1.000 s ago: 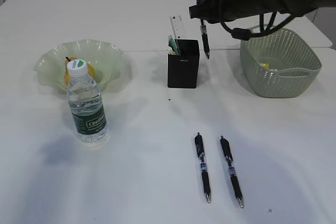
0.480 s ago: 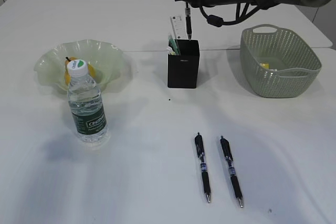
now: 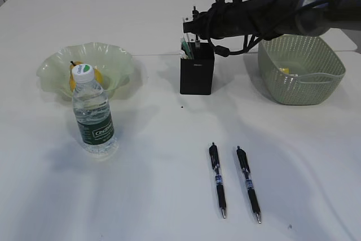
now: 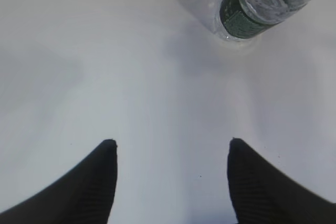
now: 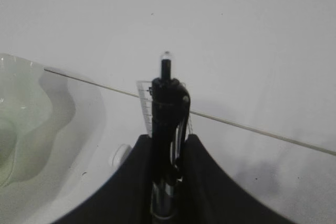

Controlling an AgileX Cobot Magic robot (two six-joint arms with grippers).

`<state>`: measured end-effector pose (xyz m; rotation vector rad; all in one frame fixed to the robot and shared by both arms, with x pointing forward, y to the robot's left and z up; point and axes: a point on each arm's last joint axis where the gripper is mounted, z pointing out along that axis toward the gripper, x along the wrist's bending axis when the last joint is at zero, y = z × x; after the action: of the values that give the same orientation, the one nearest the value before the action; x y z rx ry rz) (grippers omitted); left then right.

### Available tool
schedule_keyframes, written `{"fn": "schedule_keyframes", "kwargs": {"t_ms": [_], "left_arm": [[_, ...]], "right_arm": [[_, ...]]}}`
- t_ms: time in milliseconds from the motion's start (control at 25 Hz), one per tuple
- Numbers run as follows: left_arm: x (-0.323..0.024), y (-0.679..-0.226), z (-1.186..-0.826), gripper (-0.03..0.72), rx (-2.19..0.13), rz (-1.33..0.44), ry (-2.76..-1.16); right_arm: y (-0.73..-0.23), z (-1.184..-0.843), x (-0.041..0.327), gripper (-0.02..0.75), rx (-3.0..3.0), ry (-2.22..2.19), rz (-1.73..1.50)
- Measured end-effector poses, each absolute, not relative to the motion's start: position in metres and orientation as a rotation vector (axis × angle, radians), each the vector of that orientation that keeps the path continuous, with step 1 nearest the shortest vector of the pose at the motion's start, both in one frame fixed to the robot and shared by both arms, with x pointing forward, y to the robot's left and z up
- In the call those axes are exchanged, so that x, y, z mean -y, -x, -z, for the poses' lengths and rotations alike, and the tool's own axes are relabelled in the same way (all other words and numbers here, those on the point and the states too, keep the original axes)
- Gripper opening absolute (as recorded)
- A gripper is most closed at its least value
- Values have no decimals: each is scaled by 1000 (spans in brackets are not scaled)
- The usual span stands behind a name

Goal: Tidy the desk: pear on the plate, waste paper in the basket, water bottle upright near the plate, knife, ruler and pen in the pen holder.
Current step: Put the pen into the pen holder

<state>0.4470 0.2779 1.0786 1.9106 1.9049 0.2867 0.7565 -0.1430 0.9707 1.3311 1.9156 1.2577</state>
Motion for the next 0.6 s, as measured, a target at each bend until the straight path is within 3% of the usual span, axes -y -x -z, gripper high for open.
{"fn": "schedule_keyframes", "kwargs": {"t_ms": [160,360,600], "left_arm": [[-278,-447,-1079,466,-1905,-289,-1912],[-278,-447,-1079,466,-1905,-289,-1912],[-278,-447,-1079,466,-1905,-289,-1912]], "right_arm": [[-757,-970,143,188,-1910,-1342,-1263],[-756,-970,142,373,-1913,-1353,-1274],[-747,-1001,139,409,-1936,-1301,-1341]]}}
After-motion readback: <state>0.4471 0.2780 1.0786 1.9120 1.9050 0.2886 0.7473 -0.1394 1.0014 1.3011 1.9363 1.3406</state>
